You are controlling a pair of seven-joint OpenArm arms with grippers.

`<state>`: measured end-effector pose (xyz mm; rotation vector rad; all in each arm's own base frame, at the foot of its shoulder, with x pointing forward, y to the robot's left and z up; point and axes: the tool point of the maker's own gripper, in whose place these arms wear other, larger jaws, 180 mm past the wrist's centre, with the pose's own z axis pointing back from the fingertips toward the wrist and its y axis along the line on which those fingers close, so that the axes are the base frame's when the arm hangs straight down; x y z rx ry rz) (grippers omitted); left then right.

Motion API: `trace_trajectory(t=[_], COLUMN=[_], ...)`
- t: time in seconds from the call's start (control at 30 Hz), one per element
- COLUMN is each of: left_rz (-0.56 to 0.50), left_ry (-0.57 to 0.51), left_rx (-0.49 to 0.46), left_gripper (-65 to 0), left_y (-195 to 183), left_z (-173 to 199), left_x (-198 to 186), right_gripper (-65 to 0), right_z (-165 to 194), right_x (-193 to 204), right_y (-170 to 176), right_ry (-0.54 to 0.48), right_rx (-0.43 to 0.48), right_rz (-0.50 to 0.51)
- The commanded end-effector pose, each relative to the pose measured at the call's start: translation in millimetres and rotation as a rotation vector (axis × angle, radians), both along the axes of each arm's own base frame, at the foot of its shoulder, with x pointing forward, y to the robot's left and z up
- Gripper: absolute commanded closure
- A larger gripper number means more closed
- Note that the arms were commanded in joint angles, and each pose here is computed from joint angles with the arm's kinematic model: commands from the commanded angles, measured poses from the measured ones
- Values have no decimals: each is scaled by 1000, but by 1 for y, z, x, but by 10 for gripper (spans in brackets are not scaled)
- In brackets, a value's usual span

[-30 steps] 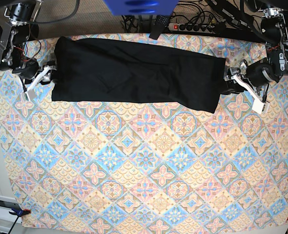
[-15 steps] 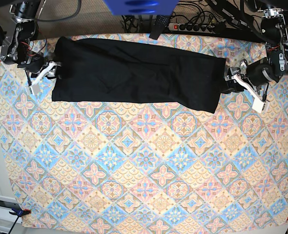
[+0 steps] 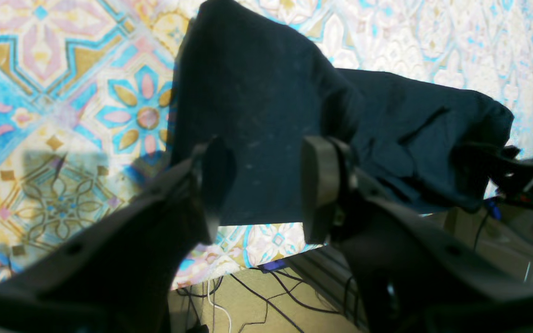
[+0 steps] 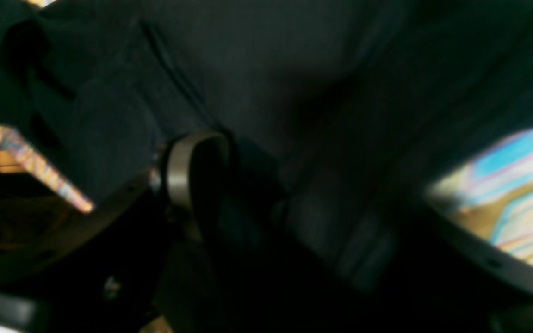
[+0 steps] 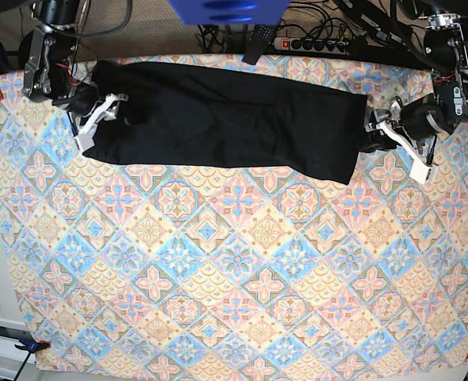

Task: Fold the T-shirt properly
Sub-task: 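Fold the strip's end over toward the right gripper with the left gripper, then grasp the strip's other end with the right gripper and drag it inward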

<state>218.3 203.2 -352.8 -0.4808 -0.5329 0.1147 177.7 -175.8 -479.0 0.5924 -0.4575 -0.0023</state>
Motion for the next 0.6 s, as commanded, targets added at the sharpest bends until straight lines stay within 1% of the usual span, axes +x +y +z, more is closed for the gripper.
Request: trace_trajectory(t=[0.0, 0.1, 0.17, 0.2, 0.23, 0.3, 0.4, 0.47, 0.57], left_rz=[-1, 1, 1, 2, 3, 4, 4, 6, 7], left_ry=[-35, -45, -56, -56, -57, -60, -60, -61, -61], left_rx=[2, 3, 3, 3, 4, 3, 1, 2, 2], left_gripper=[-247, -235, -226, -223, -222, -223, -223, -223, -223], left_y=[2, 3, 3, 3, 3, 4, 3, 4, 4], left_z=[9, 11, 14, 14, 14, 15, 15, 15, 15], left_x=[6, 9, 13, 13, 13, 14, 14, 14, 14], right_gripper=[-283, -127, -46, -29, -26, -25, -24, -24, -25], right_z=[-12, -12, -12, -11, -9, 2, 16, 25, 39], right_x=[-21, -20, -21, -20, -14, 8, 36, 48, 67], right_y=[-1, -2, -4, -5, -7, -26, -45, -62, -79], right_ry=[88, 88, 90, 87, 74, 30, -30, -56, -95], right_rx=[-44, -45, -46, -46, -52, -84, -116, -152, -195], right_rz=[58, 54, 50, 48, 48, 22, -6, -5, -1])
